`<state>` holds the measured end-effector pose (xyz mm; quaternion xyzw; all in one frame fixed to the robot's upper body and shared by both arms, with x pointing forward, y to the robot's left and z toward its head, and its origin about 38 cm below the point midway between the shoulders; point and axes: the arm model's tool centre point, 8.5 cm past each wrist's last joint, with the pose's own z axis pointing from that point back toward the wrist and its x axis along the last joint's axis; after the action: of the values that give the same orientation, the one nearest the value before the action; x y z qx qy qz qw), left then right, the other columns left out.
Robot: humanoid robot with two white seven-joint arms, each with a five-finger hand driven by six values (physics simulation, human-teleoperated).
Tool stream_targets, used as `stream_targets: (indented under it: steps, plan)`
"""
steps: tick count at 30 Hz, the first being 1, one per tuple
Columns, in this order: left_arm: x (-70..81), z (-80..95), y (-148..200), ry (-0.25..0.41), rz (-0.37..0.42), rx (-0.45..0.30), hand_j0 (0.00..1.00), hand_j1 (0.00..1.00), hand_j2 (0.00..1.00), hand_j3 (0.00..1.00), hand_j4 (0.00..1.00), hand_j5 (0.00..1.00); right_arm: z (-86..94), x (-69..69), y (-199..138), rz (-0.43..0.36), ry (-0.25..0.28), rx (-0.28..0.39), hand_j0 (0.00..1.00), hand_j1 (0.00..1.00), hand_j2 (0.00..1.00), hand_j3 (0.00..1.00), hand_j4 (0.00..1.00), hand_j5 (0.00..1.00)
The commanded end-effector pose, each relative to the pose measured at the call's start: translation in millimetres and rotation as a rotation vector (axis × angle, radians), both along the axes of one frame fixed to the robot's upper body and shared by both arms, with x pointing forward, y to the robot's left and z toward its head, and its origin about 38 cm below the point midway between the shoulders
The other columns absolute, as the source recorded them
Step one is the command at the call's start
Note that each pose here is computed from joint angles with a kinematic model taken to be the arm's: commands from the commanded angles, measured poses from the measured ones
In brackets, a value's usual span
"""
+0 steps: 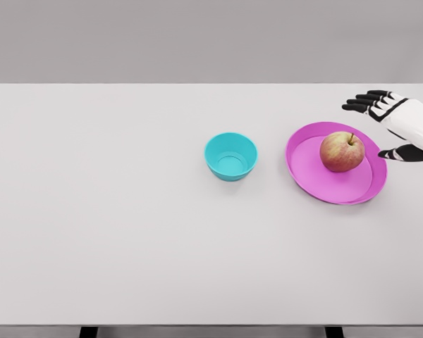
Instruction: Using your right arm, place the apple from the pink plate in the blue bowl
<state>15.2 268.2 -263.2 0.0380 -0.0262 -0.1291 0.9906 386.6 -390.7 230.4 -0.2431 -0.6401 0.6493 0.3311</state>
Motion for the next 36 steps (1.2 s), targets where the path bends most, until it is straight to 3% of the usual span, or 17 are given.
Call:
stream_targets:
  steps: [1,3,7,8,9,11,14,19,25,32,36]
  plan:
    - [0.4,0.0,0.0,-0.001,0.000,0.000,1.00,1.00,1.00,1.00,1.00,1.00,1.1,-0.1,-0.1,0.000,-0.001,0.001,1.00,1.00,1.00,1.00,1.00,1.00]
    - [-0.1,0.0,0.1,0.000,0.000,0.000,1.00,1.00,1.00,1.00,1.00,1.00,1.7,0.9,-2.4,-0.008,-0.002,0.010,1.00,1.00,1.00,1.00,1.00,1.00]
    - [-0.2,0.0,-0.1,0.001,0.000,-0.001,1.00,1.00,1.00,1.00,1.00,1.00,-21.4,7.9,-38.7,-0.126,0.063,0.009,1.00,1.00,1.00,1.00,1.00,1.00]
    - [-0.1,0.0,0.1,0.000,0.000,0.000,1.00,1.00,1.00,1.00,1.00,1.00,-22.7,7.7,-37.2,-0.118,0.082,-0.012,1.00,1.00,1.00,1.00,1.00,1.00]
    - [0.8,0.0,-0.1,-0.001,0.000,-0.001,1.00,1.00,1.00,1.00,1.00,1.00,-23.1,8.7,-37.3,-0.106,0.140,-0.071,1.00,1.00,1.00,1.00,1.00,1.00]
    - [0.4,0.0,0.0,-0.001,0.000,0.000,1.00,1.00,1.00,1.00,1.00,1.00,-17.6,12.6,-33.7,-0.080,0.207,-0.152,1.00,1.00,1.00,1.00,1.00,1.00]
    - [-0.2,0.0,-0.1,0.001,0.000,-0.001,1.00,1.00,1.00,1.00,1.00,1.00,-19.2,18.0,-30.3,-0.061,0.290,-0.229,1.00,1.00,1.00,1.00,1.00,1.00]
    - [-0.1,0.0,0.1,0.000,0.000,0.000,1.00,1.00,1.00,1.00,1.00,1.00,-31.0,27.5,-5.9,-0.013,0.337,-0.260,1.00,1.00,1.00,1.00,1.00,1.00]
    - [0.4,0.0,0.0,-0.001,0.000,0.000,1.00,1.00,1.00,1.00,1.00,1.00,-16.4,58.5,10.0,-0.005,0.307,-0.243,1.00,1.00,1.00,1.00,1.00,1.00]
    - [0.4,0.0,0.0,-0.001,0.000,0.000,1.00,1.00,1.00,1.00,1.00,1.00,-28.9,71.2,13.5,-0.009,0.351,-0.252,1.00,1.00,1.00,1.00,1.00,1.00]
    - [-0.1,0.0,0.1,0.000,0.000,0.000,1.00,1.00,1.00,1.00,1.00,1.00,-35.2,71.3,16.4,-0.004,0.367,-0.255,1.00,1.00,1.00,1.00,1.00,1.00]
